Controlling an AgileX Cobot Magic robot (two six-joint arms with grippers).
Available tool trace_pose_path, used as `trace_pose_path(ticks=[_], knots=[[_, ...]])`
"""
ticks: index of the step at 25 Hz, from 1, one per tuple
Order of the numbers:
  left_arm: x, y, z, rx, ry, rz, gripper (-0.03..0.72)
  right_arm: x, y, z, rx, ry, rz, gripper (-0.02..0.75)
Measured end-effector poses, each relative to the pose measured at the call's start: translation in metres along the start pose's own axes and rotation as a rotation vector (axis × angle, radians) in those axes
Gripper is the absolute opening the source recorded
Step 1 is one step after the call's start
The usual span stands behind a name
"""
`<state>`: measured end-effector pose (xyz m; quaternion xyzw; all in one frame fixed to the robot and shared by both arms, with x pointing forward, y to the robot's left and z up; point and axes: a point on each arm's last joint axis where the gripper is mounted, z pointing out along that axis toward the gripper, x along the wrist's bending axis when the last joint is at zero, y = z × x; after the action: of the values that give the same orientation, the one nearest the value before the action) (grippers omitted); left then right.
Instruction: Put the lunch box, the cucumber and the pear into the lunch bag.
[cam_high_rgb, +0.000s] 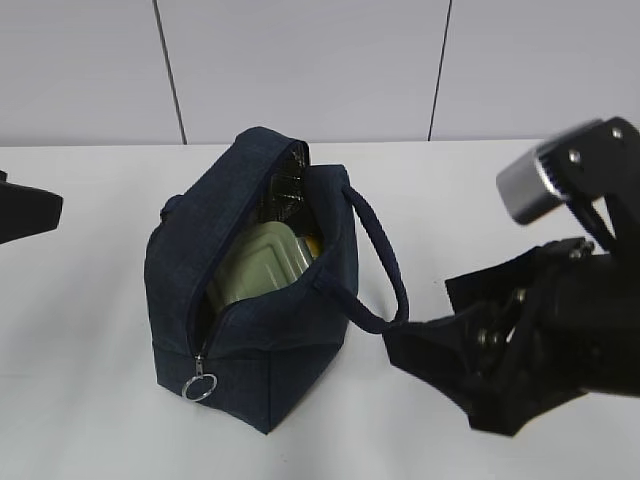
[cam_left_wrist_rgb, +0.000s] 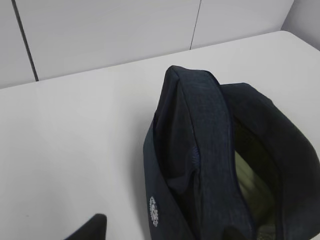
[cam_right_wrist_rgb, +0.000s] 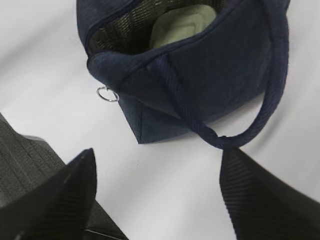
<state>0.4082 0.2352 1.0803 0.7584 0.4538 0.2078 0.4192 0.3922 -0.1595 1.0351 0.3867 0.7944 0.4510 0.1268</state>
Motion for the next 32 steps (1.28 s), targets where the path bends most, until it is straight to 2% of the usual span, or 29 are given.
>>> trace_pose_path(ticks=[7, 13, 16, 19, 21, 26, 30, 32], knots=[[0.001, 0.000, 0.000, -0.012, 0.008, 0.005, 0.398, 0.027, -0.012, 0.008, -0.103, 0.042, -0.132, 0.589], [-0.001, -0.001, 0.000, 0.001, -0.007, -0.004, 0.397, 0.026, -0.005, 0.018, -0.129, 0.011, -0.066, 0.540], [-0.001, -0.001, 0.000, 0.001, -0.008, -0.005, 0.397, 0.031, -0.013, 0.023, -0.049, 0.053, -0.076, 0.525], [-0.001, -0.001, 0.000, 0.001, -0.010, -0.007, 0.397, 0.047, -0.026, 0.031, 0.035, 0.120, -0.140, 0.519], [-0.001, -0.001, 0.000, 0.001, -0.011, -0.008, 0.397, 0.059, -0.030, 0.038, 0.020, 0.136, -0.205, 0.518], [-0.001, -0.001, 0.000, -0.002, -0.013, -0.015, 0.397, 0.087, -0.044, 0.066, -0.055, 0.118, -0.301, 0.518], [-0.001, 0.000, 0.000, -0.005, -0.015, -0.020, 0.397, 0.090, -0.056, 0.097, -0.065, 0.061, -0.251, 0.517], [-0.001, 0.000, 0.000, -0.007, -0.014, -0.021, 0.396, 0.095, -0.058, 0.112, -0.062, 0.069, -0.239, 0.517]])
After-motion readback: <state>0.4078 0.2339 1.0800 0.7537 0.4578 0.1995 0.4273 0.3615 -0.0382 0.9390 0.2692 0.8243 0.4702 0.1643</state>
